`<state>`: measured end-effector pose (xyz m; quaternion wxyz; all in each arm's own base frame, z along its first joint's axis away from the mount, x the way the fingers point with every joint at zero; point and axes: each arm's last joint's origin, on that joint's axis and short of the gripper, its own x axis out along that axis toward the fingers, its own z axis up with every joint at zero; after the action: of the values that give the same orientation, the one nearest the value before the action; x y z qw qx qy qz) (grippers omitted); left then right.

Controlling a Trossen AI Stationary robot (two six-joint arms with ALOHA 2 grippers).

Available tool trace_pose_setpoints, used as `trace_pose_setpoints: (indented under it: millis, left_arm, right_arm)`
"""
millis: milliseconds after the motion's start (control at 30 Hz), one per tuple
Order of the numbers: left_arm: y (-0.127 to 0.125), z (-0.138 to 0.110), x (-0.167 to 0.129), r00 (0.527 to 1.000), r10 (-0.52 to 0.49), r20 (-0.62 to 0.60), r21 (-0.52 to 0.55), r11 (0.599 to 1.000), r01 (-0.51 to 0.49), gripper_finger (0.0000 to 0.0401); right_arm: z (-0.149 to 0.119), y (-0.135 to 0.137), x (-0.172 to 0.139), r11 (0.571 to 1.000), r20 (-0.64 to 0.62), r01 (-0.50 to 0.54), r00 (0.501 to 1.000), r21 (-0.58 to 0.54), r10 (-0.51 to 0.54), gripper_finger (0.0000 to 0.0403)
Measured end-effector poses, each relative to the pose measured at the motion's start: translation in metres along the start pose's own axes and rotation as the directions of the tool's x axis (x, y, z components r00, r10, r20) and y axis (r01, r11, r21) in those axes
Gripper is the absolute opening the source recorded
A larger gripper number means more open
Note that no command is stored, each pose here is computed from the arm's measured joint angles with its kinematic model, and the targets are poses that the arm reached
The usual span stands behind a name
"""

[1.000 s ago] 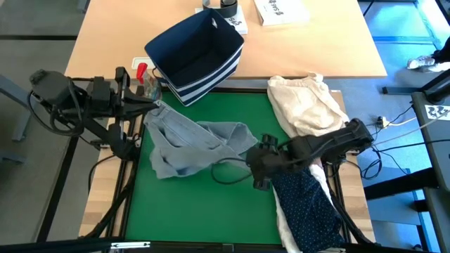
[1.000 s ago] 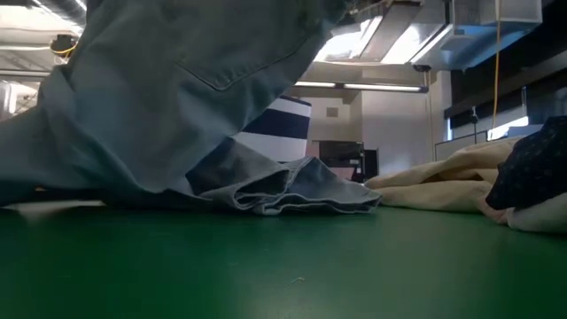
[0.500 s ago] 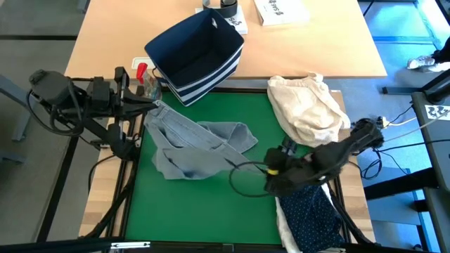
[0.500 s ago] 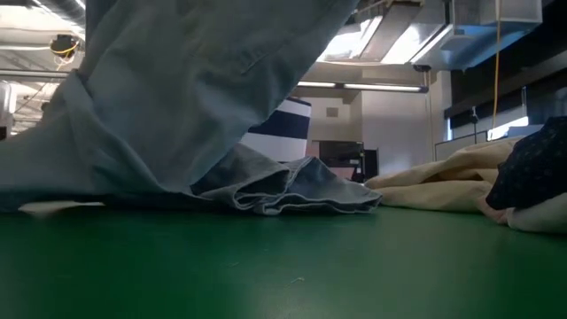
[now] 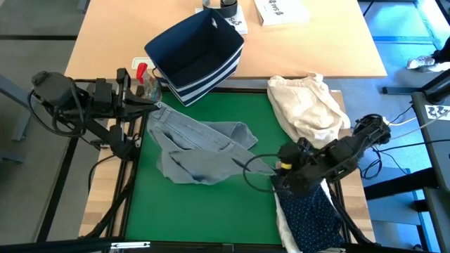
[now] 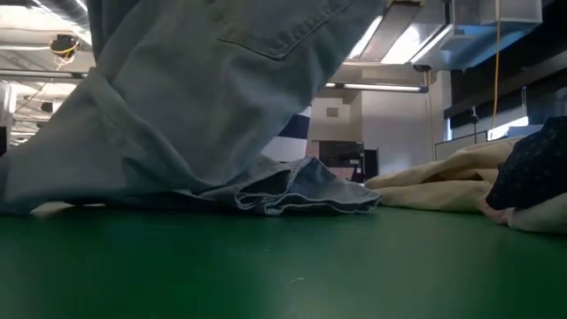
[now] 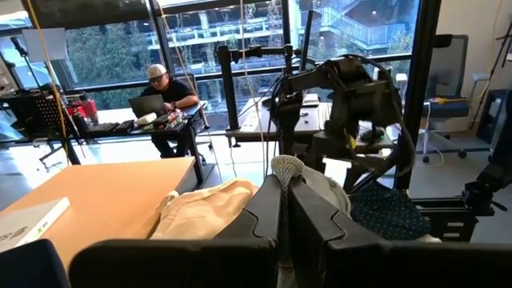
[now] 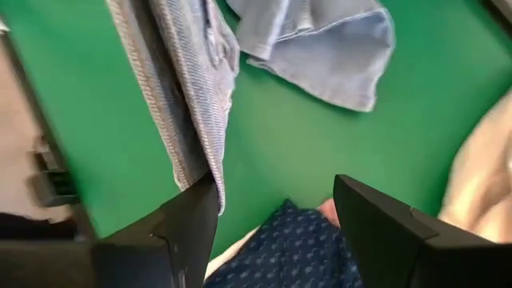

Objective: Fold laundry
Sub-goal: Fold the blue jeans

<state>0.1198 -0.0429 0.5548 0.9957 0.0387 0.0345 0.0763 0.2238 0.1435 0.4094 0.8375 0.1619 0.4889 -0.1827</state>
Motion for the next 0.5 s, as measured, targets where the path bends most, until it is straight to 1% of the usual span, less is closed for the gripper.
trace_pose_setpoints:
  millis: [133, 200, 233, 367, 433, 500]
  left_arm:
    - [0.0, 0.0, 0.0, 1.0, 0.001, 0.001, -0.001, 1.0, -0.001, 0.0006]
    - [0.0, 0.0, 0.0, 1.0, 0.013, 0.0, -0.001, 1.0, -0.013, 0.0006]
    - [0.001, 0.0, 0.0, 1.0, 0.03, 0.0, 0.0, 1.0, -0.03, 0.0006]
    - [0.004, 0.0, -0.001, 0.991, 0.13, -0.003, -0.001, 0.991, -0.13, 0.0006]
    - [0.004, 0.0, 0.001, 0.98, 0.2, -0.009, 0.006, 0.98, -0.2, 0.0006]
    - [0.003, -0.001, 0.005, 0.966, 0.256, -0.017, 0.036, 0.966, -0.256, 0.0006]
  right_arm:
    - [-0.003, -0.005, -0.017, 0.995, 0.034, -0.093, 0.995, 0.024, 0.092, 0.0246]
    - [-0.003, -0.008, -0.021, 0.994, 0.046, -0.105, 0.994, 0.037, 0.103, 0.0246]
    - [-0.004, -0.009, -0.023, 0.994, 0.07, -0.1, 0.993, 0.045, 0.097, 0.0246]
    - [0.0, -0.015, -0.032, 0.991, 0.177, -0.118, 0.979, 0.071, 0.104, 0.0246]
    - [0.001, -0.017, -0.034, 0.991, 0.214, -0.106, 0.973, 0.077, 0.087, 0.0246]
    - [0.002, -0.018, -0.034, 0.994, 0.253, -0.078, 0.966, 0.079, 0.056, 0.0246]
